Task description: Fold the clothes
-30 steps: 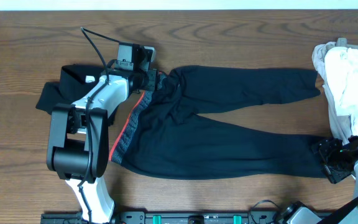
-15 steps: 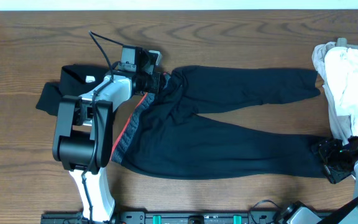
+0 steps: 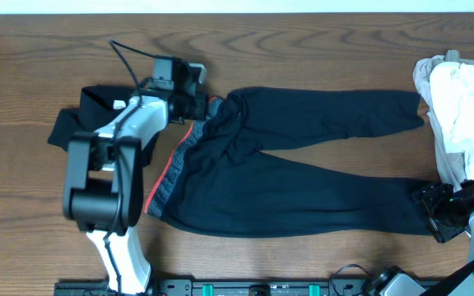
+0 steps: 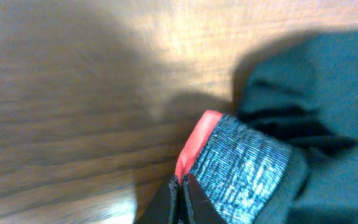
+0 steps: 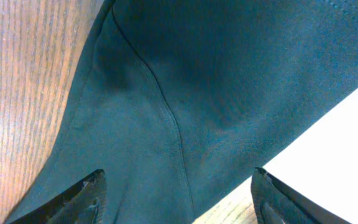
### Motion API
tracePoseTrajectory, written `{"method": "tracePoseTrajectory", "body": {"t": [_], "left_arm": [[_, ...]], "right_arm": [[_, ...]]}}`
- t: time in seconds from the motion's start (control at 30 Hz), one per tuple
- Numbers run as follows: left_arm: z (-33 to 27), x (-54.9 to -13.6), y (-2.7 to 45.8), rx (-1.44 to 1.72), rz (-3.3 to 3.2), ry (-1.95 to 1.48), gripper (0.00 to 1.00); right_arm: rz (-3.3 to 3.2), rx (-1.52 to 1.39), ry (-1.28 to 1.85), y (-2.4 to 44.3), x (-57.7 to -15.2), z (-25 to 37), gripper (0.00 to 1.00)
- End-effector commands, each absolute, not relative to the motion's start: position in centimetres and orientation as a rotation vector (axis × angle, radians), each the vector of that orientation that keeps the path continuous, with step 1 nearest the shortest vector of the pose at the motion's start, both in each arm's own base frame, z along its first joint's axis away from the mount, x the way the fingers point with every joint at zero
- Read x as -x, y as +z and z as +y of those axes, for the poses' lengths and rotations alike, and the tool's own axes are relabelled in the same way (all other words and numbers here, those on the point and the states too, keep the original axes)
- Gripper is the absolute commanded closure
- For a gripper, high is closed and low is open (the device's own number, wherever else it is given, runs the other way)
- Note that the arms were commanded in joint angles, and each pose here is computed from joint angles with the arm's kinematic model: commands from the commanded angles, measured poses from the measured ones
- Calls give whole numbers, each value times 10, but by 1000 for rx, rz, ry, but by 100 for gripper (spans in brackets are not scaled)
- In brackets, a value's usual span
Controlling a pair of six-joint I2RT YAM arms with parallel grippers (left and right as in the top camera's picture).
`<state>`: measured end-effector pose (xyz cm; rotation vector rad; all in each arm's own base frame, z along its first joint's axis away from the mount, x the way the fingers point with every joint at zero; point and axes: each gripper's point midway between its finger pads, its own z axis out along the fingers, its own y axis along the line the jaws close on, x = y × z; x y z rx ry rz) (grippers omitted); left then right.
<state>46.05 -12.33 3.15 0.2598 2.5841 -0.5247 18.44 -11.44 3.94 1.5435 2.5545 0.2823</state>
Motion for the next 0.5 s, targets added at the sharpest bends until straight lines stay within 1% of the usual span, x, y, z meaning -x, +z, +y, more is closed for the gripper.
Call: {"method": "tracePoseTrajectory", "body": {"t": [0.0, 0.03, 0.07, 0.13, 0.27, 0.33, 0.47], "left_arm": [[-126, -472, 70, -262, 2502, -532, 83], [-130, -469, 68, -273, 2510, -547, 76], [-132, -467, 65, -281, 2517, -550, 73], [-138, -462, 58, -296, 2535, -557, 65], [-147, -457, 43, -332, 2564, -561, 54], [-146, -456, 33, -341, 2584, -545, 50], [-138, -457, 17, -322, 2621, -478, 49]], "right_arm": [[2556, -1536, 291, 38, -183, -115, 27], [2557, -1536, 291, 38, -183, -115, 27], [2557, -1536, 292, 38, -183, -115, 27], [2560, -1539, 293, 38, -182, -114, 28], [2562, -1541, 294, 38, -182, -113, 28], [2563, -1541, 295, 38, -182, -113, 29], [2566, -1544, 296, 38, -181, -113, 29]]}}
